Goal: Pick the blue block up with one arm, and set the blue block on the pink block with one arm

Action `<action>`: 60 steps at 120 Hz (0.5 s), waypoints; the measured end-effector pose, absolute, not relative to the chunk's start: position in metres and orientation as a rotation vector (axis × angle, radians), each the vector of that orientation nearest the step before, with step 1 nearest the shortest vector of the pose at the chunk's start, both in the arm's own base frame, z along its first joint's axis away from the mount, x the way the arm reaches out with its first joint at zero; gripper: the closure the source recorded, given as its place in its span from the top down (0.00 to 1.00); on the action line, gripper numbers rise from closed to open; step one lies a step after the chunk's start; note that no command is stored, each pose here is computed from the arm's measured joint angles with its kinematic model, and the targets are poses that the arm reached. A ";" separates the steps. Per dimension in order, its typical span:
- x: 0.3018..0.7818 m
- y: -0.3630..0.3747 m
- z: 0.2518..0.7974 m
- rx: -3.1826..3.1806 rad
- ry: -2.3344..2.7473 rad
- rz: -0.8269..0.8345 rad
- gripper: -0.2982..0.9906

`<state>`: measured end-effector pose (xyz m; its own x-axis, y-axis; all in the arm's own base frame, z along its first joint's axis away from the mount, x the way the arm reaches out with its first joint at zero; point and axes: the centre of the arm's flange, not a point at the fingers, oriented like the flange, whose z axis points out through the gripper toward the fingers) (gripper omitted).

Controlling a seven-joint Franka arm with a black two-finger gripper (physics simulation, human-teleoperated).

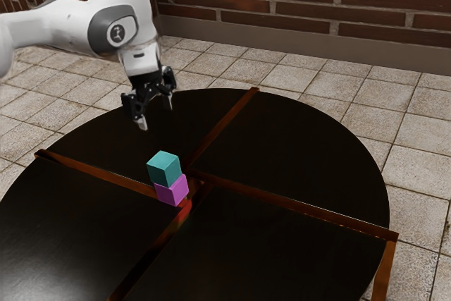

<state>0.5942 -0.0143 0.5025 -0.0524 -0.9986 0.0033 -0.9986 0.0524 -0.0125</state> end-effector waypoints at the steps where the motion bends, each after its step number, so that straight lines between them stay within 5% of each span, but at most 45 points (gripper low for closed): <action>1: 0.593 -0.014 0.506 -2.160 2.272 -0.018 0.76; 60: 0.531 0.008 0.661 -2.542 1.823 0.015 0.77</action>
